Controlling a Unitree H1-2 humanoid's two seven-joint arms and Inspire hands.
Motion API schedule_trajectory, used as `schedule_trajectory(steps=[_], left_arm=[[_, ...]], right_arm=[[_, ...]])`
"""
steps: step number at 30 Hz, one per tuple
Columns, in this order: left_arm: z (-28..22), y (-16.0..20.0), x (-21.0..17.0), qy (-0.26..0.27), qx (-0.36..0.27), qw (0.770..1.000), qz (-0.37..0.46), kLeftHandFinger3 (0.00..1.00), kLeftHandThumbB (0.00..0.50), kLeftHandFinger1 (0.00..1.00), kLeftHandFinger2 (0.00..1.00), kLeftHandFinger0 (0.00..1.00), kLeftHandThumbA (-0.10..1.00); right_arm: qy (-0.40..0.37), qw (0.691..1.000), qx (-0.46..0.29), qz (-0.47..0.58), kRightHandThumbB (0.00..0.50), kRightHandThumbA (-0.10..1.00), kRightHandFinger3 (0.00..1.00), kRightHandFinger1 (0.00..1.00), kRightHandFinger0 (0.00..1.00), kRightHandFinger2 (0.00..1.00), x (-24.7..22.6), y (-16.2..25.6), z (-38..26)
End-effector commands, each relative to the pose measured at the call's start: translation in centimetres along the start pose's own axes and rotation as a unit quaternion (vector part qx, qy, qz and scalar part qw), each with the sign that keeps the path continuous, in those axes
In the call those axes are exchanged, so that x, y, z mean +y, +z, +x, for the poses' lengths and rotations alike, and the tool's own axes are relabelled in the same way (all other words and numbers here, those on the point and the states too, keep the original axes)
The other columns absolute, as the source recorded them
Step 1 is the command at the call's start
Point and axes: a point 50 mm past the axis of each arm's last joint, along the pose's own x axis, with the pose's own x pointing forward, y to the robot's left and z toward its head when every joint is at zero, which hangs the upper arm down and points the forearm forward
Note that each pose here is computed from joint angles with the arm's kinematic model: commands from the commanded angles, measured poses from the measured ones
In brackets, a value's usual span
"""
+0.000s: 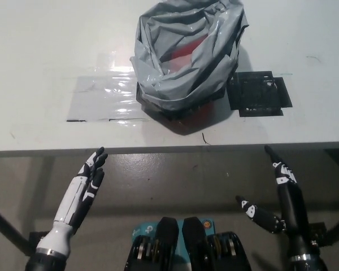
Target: Use the right hand to pick up a rubix's cube and place it into a plastic bag and lift the bag
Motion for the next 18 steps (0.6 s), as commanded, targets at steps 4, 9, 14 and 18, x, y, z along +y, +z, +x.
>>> schedule_trajectory(steps=[4, 9, 14, 18], left_arm=[[-0.1, 1.5, 1.3, 0.0, -0.041, 0.999, 0.021, 1.0, 0.148, 1.0, 1.0, 1.0, 1.0], [-0.7, 1.2, 1.1, -0.004, -0.033, 0.999, 0.016, 1.0, 0.159, 1.0, 1.0, 1.0, 1.0], [-1.2, 1.0, 0.9, -0.005, -0.028, 0.999, 0.016, 1.0, 0.147, 1.0, 1.0, 1.0, 1.0], [-1.3, 1.0, 0.8, -0.005, -0.027, 1.0, 0.011, 1.0, 0.151, 1.0, 1.0, 1.0, 1.0]], right_arm=[[-0.027, 0.993, -0.112, 0.04, 0.238, 0.76, 1.0, 1.0, 1.0, 1.0, 0.3, 2.6, 0.1], [-0.025, 0.993, -0.107, 0.045, 0.239, 0.76, 1.0, 1.0, 1.0, 1.0, 0.6, 2.5, -0.6], [-0.019, 0.993, -0.103, 0.049, 0.218, 0.71, 1.0, 1.0, 1.0, 1.0, 0.8, 2.5, -1.2], [-0.017, 0.993, -0.102, 0.05, 0.223, 0.71, 1.0, 1.0, 1.0, 1.0, 0.9, 2.5, -1.3]])
